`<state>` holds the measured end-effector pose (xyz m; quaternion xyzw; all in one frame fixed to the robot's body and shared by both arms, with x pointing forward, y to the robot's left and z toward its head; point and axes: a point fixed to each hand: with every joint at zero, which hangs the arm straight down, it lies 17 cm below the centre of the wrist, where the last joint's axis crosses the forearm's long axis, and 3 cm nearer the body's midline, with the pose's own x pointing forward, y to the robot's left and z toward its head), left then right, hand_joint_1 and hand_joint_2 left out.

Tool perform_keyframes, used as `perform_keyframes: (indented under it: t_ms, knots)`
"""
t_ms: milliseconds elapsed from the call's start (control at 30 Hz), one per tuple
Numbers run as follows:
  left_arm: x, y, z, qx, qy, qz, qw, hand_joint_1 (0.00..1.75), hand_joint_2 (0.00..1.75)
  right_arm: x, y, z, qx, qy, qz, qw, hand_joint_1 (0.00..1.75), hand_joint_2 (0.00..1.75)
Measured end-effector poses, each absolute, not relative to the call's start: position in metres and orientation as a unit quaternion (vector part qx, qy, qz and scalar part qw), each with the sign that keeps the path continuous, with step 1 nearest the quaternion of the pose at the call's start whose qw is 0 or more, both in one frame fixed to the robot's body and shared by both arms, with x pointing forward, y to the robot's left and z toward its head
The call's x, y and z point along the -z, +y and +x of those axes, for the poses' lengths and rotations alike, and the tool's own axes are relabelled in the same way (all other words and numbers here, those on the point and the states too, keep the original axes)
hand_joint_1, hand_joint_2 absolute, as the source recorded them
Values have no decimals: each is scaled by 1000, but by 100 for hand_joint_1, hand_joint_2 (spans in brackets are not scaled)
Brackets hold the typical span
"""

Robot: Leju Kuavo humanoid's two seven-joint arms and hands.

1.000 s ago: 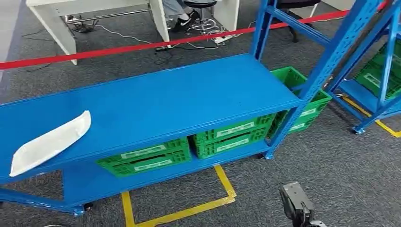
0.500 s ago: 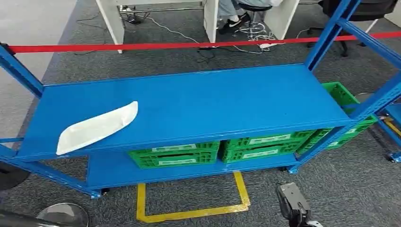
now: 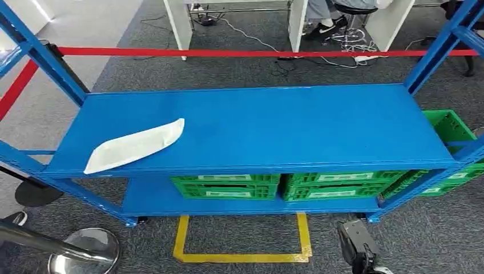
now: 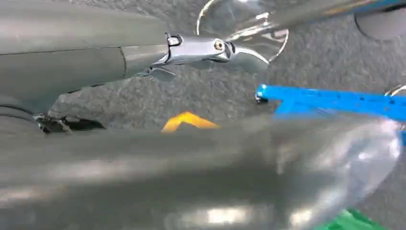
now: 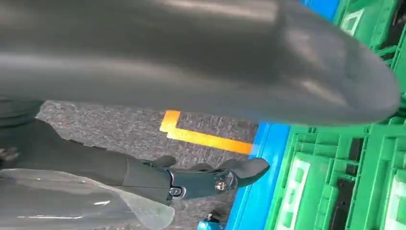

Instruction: Take the parts from the cabinet and place them on the table.

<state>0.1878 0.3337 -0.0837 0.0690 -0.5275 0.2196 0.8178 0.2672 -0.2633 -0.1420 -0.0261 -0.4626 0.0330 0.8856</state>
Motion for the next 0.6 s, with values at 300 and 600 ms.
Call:
perform_keyframes:
  t_ms: [300, 600]
  knots:
    - [115, 304, 187, -199, -481, 40, 853, 0, 0, 161, -271, 252, -42, -434, -29, 900, 0, 0]
    - [165, 258, 180, -166, -406, -10, 899, 0, 0, 202, -285, 206, -44, -357, -36, 932, 0, 0]
